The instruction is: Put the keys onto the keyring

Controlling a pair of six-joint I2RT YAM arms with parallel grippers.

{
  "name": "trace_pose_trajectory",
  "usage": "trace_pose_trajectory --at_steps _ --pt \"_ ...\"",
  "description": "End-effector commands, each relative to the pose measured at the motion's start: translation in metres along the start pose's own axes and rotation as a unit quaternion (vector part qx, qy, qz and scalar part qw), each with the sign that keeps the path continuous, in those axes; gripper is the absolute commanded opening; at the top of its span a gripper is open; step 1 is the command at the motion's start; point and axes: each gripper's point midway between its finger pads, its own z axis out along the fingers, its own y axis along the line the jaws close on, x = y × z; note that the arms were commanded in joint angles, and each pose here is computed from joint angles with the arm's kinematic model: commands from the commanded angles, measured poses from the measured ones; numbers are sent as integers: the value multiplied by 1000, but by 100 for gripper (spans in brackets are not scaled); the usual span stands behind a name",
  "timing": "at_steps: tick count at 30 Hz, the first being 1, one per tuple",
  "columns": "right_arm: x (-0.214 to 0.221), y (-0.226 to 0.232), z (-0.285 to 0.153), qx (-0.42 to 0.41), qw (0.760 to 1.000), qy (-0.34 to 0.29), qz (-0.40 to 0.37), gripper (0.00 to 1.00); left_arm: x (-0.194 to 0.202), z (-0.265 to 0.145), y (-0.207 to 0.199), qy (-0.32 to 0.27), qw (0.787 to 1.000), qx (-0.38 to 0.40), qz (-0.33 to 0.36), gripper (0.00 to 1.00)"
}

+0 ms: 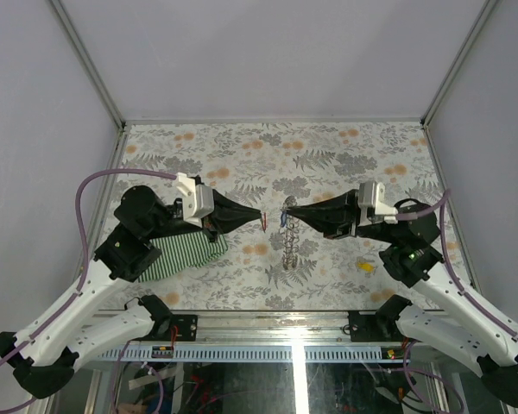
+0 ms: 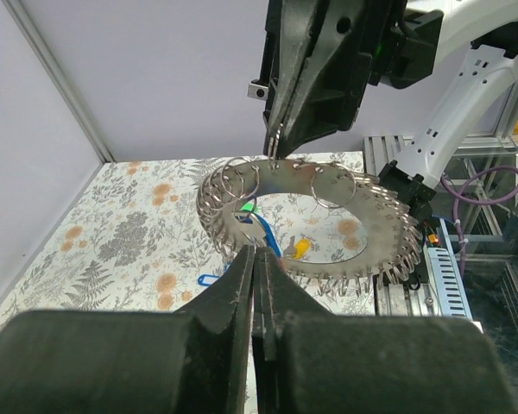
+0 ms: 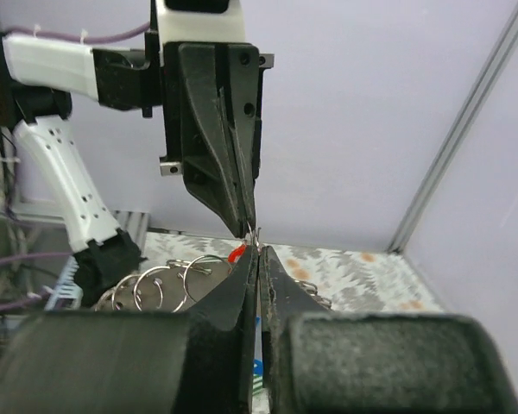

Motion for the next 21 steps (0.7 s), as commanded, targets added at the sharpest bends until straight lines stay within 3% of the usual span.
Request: trace_pose_trajectory --at_steps 1,9,21 --pt "-30 6 -2 -28 984 -66 -162 1 -21 -4 0 -20 1000 -8 7 0" --pt "-22 13 -11 -49 956 -67 -282 4 -19 -5 -1 -17 1000 -10 1 0" --pt "0 14 -14 -85 912 -19 -400 3 -18 -3 -5 -16 1000 4 -8 0"
